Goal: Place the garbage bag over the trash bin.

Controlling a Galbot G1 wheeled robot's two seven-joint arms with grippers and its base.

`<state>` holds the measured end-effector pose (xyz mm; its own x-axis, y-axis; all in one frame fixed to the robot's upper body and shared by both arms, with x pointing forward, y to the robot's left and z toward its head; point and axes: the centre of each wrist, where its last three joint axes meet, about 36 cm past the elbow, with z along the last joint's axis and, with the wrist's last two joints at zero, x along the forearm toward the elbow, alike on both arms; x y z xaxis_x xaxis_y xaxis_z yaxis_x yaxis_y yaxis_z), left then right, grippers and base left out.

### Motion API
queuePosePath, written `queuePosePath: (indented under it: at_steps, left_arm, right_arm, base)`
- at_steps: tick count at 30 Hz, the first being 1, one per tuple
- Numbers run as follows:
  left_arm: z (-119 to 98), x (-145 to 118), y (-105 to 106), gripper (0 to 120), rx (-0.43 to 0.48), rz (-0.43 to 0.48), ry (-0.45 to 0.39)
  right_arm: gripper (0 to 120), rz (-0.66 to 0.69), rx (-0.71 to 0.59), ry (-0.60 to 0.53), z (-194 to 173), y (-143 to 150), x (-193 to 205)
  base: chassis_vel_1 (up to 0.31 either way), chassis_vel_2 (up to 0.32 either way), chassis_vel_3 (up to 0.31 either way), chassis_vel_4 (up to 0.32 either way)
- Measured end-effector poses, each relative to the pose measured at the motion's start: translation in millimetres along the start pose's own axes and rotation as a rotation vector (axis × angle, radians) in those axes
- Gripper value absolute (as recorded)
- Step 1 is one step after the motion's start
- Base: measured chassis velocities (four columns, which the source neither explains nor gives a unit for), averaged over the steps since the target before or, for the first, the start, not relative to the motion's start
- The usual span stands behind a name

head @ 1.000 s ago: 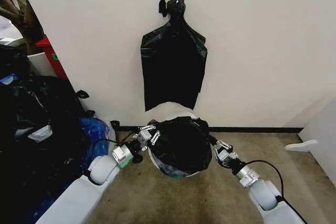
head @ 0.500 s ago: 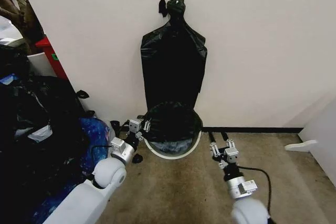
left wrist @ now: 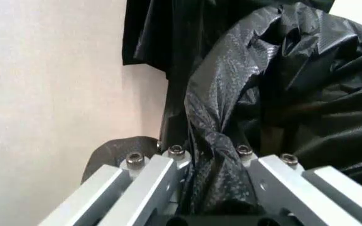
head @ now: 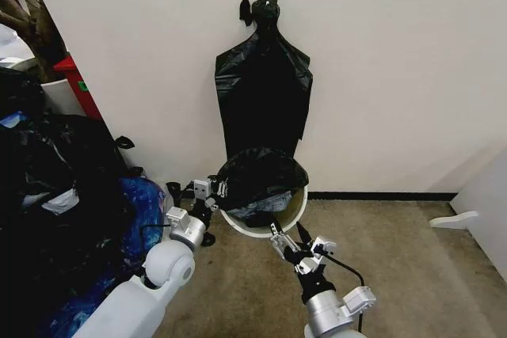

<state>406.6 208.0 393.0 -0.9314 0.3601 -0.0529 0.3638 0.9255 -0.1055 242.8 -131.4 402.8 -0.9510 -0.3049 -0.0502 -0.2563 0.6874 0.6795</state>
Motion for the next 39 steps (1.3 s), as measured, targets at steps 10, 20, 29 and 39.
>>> queuePosePath:
  at_steps: [10,20,29,39]
  left_arm:
    - [1,0,-2,4,-0.013,0.009,-0.003]
    - [0,-1,-1,4,-0.018,0.013,-0.006]
    - [1,-1,-3,4,-0.014,0.015,-0.006]
    - [0,0,-4,4,-0.016,0.014,-0.010]
  right_arm:
    - [65,-0.045,-0.007,-0.023,11,-8,-2]
    - [36,-0.016,0.016,-0.025,12,-18,-7]
    - [7,-0.010,0.052,-0.034,15,-27,-8]
    - [0,0.036,0.038,-0.070,19,-36,-6]
  base:
    - [0.000,0.000,0.000,0.000]
    - [0.000,0.000,0.000,0.000]
    - [0.000,0.000,0.000,0.000]
    - [0.000,0.000,0.000,0.000]
